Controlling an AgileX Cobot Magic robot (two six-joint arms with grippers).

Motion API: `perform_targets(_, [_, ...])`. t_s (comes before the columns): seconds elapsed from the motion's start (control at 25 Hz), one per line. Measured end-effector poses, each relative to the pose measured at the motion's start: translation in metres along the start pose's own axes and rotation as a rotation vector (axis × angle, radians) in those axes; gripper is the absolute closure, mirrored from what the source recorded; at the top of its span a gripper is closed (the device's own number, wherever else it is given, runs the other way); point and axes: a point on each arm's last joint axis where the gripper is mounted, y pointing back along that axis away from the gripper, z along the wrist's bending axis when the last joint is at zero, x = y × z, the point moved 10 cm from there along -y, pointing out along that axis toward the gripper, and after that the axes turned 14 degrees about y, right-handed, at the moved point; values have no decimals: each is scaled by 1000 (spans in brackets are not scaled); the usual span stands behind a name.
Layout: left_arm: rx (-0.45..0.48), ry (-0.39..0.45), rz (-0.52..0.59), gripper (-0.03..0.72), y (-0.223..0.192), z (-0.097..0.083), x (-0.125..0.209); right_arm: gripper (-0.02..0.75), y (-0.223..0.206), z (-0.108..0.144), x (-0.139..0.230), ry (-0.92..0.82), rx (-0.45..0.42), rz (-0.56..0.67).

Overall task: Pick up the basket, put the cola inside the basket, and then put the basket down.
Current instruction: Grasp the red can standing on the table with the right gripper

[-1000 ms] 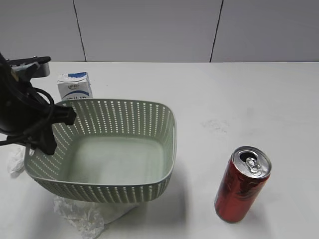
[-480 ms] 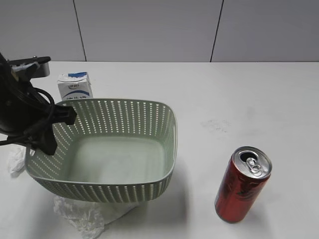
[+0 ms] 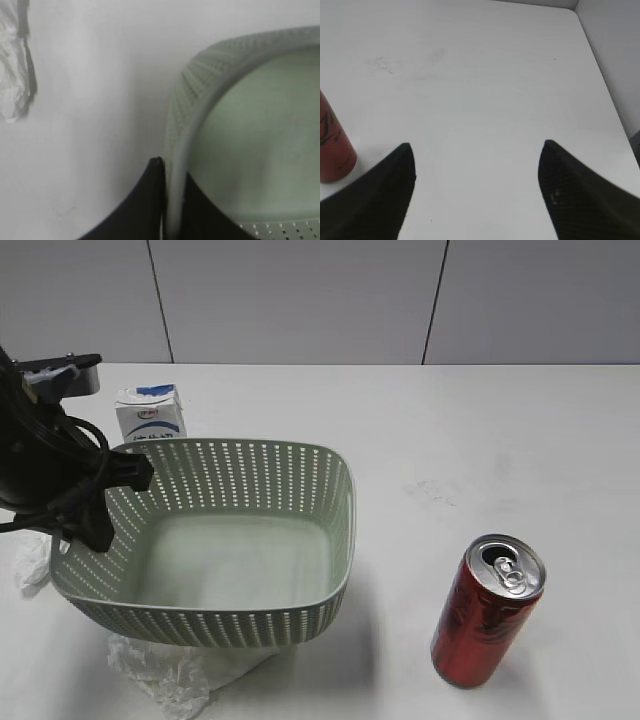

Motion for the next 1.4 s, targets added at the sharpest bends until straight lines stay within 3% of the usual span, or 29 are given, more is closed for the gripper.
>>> perform_targets(0.16, [0, 0, 0, 692, 0, 0, 0, 155, 4, -3, -25, -20, -12, -53])
perform_targets(0.48, [0, 0, 0, 692, 0, 0, 0, 150, -5, -8, -88, -80, -96, -23])
perform_targets(0.8, [0, 0, 1, 692, 0, 0, 0, 150, -43, 4, -128, -82, -287, 213])
perform_targets(1.04, [-1, 0, 2, 692, 0, 0, 0, 150, -74, 26, -141, 121, -464, 299])
perform_targets(1.2, [-1, 0, 2, 692, 0, 0, 0, 150, -90, 69, -126, 358, -635, 382])
perform_targets(1.4, [-2, 0, 3, 692, 0, 0, 1, 150, -100, 124, -104, 707, -787, 434])
